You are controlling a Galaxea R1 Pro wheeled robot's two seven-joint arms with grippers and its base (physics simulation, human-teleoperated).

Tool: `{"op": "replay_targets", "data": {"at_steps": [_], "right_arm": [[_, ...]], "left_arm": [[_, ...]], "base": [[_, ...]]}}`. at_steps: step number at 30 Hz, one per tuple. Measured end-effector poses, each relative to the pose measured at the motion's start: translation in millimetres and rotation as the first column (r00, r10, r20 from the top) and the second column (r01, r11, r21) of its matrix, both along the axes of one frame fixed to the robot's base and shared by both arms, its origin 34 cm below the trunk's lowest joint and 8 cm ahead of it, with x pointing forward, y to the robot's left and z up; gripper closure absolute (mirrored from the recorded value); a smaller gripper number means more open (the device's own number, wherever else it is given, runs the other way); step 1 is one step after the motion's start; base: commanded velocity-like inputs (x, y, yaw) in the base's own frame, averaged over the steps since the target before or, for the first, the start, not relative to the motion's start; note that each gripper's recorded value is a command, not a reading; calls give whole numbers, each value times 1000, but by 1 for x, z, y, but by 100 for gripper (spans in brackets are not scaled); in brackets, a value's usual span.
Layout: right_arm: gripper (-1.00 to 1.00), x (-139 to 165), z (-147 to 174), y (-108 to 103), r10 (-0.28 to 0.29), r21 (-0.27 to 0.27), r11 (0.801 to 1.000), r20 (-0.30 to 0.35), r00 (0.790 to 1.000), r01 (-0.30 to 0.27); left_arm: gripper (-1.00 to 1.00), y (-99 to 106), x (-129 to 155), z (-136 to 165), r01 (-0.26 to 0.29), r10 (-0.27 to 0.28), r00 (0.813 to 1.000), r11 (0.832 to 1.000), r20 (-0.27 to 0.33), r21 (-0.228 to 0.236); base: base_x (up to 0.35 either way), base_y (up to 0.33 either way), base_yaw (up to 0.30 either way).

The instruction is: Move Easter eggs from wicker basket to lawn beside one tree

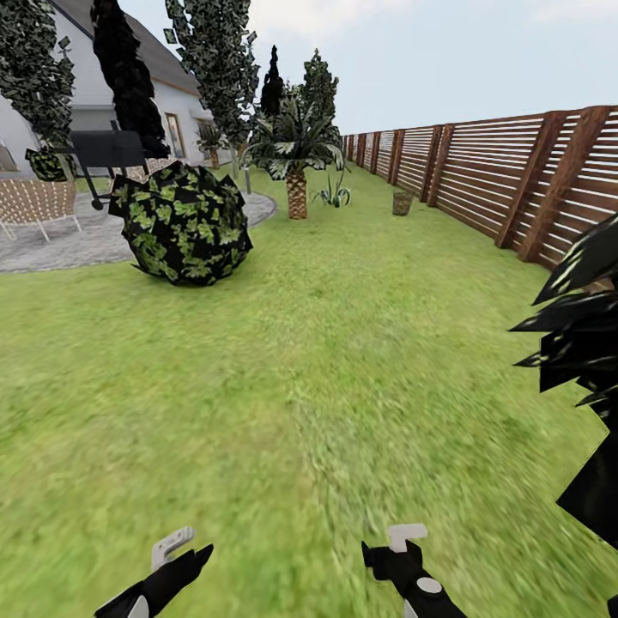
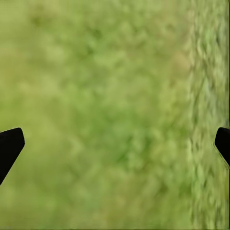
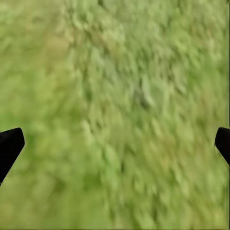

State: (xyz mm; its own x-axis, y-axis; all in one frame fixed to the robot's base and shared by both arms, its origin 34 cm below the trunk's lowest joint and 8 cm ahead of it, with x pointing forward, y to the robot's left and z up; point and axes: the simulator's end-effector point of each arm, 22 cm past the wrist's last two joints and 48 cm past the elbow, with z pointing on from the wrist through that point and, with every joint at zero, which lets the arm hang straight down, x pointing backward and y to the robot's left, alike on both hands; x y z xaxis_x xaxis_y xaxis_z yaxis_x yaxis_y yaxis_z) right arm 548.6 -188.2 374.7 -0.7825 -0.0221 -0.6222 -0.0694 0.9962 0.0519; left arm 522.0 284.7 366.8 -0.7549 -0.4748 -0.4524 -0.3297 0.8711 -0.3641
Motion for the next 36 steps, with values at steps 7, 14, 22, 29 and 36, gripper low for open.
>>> {"op": "replay_targets", "data": {"at_steps": [7, 14, 22, 29, 36], "right_arm": [[-100, 0, 0, 0, 0, 0, 1000, 0, 1000, 0], [-100, 0, 0, 0, 1, 0, 1000, 1, 1000, -1], [-100, 0, 0, 0, 1, 0, 1000, 1, 1000, -1], [-100, 0, 0, 0, 1, 0, 1000, 1, 1000, -1], [-100, 0, 0, 0, 1, 0, 1000, 1, 1000, -1]], "left_arm": [[-100, 0, 0, 0, 0, 0, 1000, 1000, 0, 0], [-100, 0, 0, 0, 0, 0, 1000, 1000, 0, 0], [-100, 0, 0, 0, 0, 0, 1000, 1000, 1, 0], [-100, 0, 0, 0, -1, 1, 1000, 1000, 1, 0], [-100, 0, 0, 0, -1, 1, 1000, 1000, 2, 0]], "base": [[314, -84, 0], [314, -84, 0], [314, -84, 0], [314, -79, 0], [218, -16, 0]]}}
